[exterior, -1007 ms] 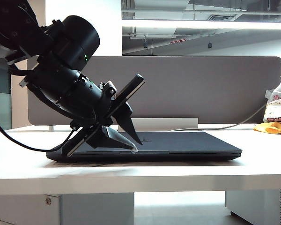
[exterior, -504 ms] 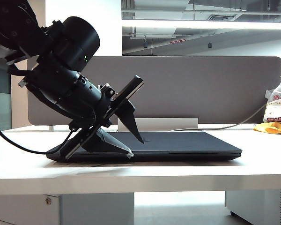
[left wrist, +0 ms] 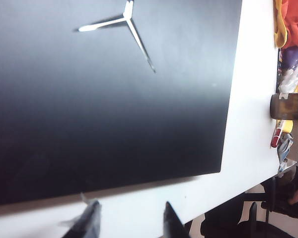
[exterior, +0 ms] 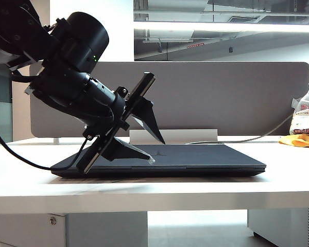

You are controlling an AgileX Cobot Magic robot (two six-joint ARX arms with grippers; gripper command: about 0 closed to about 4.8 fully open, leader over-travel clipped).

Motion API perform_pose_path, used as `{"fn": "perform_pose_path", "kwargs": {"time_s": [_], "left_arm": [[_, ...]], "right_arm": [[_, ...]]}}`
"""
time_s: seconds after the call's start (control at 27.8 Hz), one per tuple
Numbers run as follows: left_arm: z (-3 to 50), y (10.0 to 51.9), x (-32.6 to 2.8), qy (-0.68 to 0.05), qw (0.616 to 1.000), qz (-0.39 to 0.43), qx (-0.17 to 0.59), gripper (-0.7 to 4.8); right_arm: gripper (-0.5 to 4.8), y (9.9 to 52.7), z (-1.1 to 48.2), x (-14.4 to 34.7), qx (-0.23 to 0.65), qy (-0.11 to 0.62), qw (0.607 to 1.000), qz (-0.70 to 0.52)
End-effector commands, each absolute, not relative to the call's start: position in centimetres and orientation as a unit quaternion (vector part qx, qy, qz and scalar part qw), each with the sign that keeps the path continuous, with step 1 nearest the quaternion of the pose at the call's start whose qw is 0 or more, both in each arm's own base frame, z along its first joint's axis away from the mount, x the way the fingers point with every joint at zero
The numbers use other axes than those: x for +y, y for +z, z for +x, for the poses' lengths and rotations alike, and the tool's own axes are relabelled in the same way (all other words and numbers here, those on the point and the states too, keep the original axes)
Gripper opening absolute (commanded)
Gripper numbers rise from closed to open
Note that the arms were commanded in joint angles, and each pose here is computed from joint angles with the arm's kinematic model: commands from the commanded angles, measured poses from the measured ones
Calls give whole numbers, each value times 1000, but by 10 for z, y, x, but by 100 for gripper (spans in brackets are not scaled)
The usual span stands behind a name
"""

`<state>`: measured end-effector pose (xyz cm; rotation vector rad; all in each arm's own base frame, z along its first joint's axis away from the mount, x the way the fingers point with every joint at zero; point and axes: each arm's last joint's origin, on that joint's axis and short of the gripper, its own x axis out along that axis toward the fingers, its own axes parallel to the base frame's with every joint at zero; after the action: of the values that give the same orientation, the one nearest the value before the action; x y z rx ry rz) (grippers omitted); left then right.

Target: Open the lid of the laptop and use the keypad to enter the password "123".

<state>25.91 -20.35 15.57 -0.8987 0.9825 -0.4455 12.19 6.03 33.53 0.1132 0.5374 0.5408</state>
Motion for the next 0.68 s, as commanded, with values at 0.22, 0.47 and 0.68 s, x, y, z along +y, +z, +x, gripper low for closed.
{"fn": "perform_pose_path", "kwargs": {"time_s": [0.22, 0.47, 0.68], "left_arm": [[253, 149, -202, -189, 757, -387, 491, 161], [254, 149, -202, -181, 757, -396, 486, 161], [254, 149, -202, -168, 759, -404, 482, 161]], "right_arm": [[-5, 338, 121, 60, 253, 268, 928, 55], [-5, 338, 121, 60, 253, 268, 928, 55], [-5, 338, 121, 60, 253, 268, 928, 55]]}}
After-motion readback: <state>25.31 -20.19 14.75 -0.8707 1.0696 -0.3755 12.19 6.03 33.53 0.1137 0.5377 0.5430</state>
